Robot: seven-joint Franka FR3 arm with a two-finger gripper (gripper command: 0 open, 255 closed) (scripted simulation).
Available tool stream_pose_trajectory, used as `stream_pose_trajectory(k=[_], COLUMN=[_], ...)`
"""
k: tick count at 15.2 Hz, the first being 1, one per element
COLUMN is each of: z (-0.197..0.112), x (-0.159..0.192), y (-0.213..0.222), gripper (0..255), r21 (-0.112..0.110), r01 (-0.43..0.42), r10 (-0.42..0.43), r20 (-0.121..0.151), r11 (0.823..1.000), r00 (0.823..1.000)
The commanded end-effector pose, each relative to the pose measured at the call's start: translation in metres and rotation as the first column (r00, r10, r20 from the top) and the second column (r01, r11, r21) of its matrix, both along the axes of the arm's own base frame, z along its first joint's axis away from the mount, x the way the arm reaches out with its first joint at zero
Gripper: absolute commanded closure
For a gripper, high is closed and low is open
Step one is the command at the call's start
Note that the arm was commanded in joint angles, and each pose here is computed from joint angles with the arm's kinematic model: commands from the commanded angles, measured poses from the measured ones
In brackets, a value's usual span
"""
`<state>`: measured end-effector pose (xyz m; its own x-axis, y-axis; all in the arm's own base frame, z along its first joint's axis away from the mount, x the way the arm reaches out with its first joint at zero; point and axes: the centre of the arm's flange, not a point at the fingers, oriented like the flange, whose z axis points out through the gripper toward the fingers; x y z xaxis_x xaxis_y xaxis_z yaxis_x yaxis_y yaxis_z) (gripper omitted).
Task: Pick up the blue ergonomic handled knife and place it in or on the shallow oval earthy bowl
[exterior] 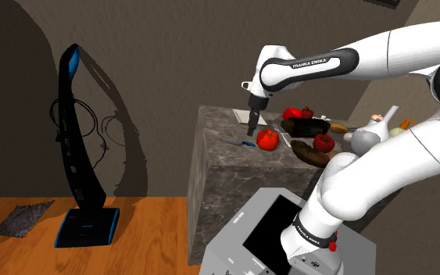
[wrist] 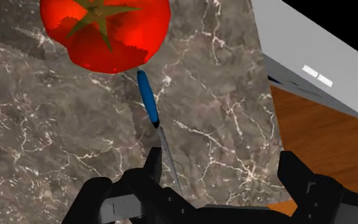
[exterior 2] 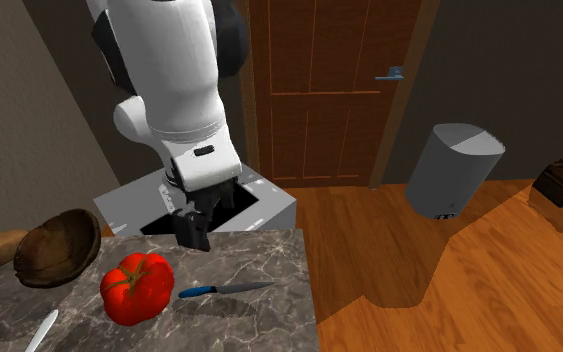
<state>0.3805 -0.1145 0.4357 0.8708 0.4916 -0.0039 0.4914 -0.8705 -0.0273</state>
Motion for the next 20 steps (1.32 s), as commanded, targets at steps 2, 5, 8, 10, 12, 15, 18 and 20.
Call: stream_pose_trajectory(k=[2, 5, 8, 10, 12, 15, 18, 20], z=[-0.030, -0.061, -0.081, -0.092, -0.102, -0.116, -0.116, -0.116], x=[0.016, 0.035, 0.044, 0.043, 0.042, 0.042, 0.041, 0.042], y=[-0.018, -0.033, -0.039, -0.040, -0.040, -0.041, -0.041, -0.041], gripper=[0, 0, 0, 0, 0, 0, 0, 0], r21=[-0.019, -0.034, -0.040, -0.040, -0.040, -0.040, -0.040, -0.040], r01=[-0.124, -0.241, -0.296, -0.296, -0.296, -0.296, -0.296, -0.296], r10=[0.124, 0.240, 0.294, 0.294, 0.294, 0.294, 0.294, 0.294], r20=[-0.019, -0.041, -0.052, -0.052, -0.052, -0.052, -0.052, -0.052], r11=[0.992, 0.970, 0.954, 0.954, 0.954, 0.954, 0.954, 0.954], r00=[0.992, 0.970, 0.954, 0.954, 0.954, 0.954, 0.954, 0.954])
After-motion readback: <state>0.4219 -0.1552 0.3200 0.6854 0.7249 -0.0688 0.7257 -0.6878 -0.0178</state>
